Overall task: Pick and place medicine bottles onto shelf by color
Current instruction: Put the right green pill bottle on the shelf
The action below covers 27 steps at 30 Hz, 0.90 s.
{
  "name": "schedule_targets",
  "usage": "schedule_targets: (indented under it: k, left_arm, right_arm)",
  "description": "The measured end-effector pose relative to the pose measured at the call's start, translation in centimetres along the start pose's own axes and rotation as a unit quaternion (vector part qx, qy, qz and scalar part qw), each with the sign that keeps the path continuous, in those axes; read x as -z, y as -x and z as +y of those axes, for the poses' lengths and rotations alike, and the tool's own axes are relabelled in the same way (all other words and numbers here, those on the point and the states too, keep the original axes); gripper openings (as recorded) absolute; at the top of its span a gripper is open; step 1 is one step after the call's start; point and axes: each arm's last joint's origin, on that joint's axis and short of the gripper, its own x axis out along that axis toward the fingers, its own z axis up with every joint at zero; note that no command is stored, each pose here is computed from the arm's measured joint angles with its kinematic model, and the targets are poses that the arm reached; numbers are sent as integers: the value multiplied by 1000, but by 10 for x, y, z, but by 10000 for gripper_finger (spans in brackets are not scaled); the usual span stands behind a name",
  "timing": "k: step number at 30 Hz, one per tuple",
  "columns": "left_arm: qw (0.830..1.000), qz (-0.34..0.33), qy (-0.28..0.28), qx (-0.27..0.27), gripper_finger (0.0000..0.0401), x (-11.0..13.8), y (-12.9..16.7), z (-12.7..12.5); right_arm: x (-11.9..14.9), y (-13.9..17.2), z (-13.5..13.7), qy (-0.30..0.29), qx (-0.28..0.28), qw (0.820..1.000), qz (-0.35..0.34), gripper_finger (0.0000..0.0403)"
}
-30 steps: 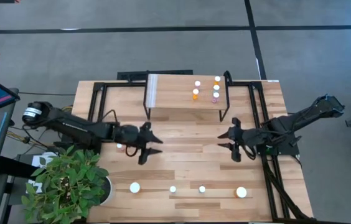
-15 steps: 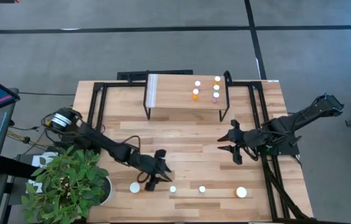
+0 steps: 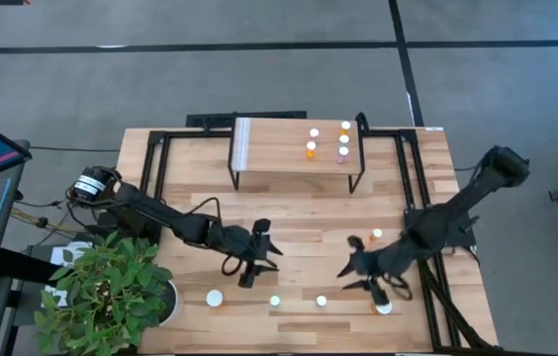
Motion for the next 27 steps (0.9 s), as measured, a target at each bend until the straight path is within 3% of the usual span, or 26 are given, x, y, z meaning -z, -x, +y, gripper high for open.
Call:
schedule_targets:
  k: [9, 14, 27]
  left_arm:
    - [1000, -7, -3, -2, 194, -1, 0, 1]
    - [1000, -7, -3, -3, 194, -1, 0, 1]
    - [1000, -7, -3, -3, 194, -1, 0, 1]
  right_arm:
    - [18, -48, -3, 3, 32, 998, 48, 175]
    - [15, -61, 1, 2, 15, 998, 56, 185]
    - [23, -98, 8, -1, 24, 995, 94, 271]
